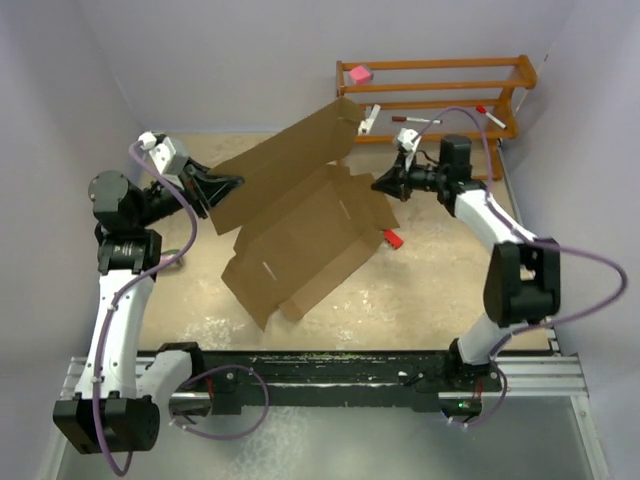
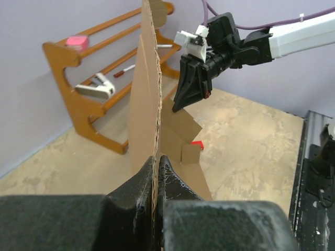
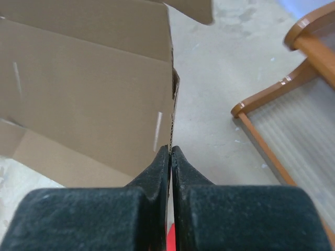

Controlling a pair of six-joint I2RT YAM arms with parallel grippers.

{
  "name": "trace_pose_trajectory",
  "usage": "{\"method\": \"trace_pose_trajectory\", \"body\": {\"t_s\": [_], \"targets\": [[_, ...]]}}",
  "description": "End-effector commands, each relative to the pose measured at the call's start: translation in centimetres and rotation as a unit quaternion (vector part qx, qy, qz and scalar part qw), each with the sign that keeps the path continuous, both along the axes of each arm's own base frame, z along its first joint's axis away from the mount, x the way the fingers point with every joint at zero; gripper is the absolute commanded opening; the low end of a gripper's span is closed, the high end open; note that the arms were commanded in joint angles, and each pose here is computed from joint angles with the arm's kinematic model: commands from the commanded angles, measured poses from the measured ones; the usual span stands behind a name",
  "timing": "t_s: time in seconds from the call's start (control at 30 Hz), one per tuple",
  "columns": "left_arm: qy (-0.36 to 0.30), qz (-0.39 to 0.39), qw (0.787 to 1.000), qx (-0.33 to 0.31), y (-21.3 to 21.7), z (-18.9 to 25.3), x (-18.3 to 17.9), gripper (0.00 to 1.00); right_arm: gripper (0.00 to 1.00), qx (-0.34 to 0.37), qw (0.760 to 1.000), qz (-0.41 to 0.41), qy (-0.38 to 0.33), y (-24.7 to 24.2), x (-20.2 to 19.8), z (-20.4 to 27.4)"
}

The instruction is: Fold the paper box

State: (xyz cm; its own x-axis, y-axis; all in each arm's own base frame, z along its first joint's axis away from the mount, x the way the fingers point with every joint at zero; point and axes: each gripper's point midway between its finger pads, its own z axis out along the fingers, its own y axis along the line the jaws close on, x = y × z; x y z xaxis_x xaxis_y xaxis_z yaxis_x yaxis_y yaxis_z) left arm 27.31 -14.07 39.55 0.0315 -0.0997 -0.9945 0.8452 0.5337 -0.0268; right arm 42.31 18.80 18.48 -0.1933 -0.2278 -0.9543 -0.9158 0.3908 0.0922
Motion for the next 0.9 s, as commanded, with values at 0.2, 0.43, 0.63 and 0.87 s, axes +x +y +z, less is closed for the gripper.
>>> {"method": "trace_pose_trajectory", "body": {"t_s": [0.2, 0.43, 0.63, 0.87], "targets": [[0.001, -0.126, 0.992, 0.004, -3.9, 3.1, -2.6, 0.04, 0.0, 0.078, 0.982, -0.095, -0.144, -2.3, -0.8, 6.1], [0.032, -0.138, 0.99, 0.011, -4.0, 1.6, -3.5, 0.04, 0.0, 0.137, 0.96, -0.118, -0.215, -4.5, -2.6, 5.8], [0.06, -0.147, 0.987, 0.01, -4.6, -0.4, -4.1, 0.04, 0.0, 0.158, 0.958, -0.128, -0.201, -4.2, -3.0, 4.0], [0.092, -0.131, 0.987, 0.007, -4.5, -2.3, -4.1, 0.04, 0.0, 0.09, 0.974, -0.109, -0.175, -3.1, -4.1, 1.2]]}}
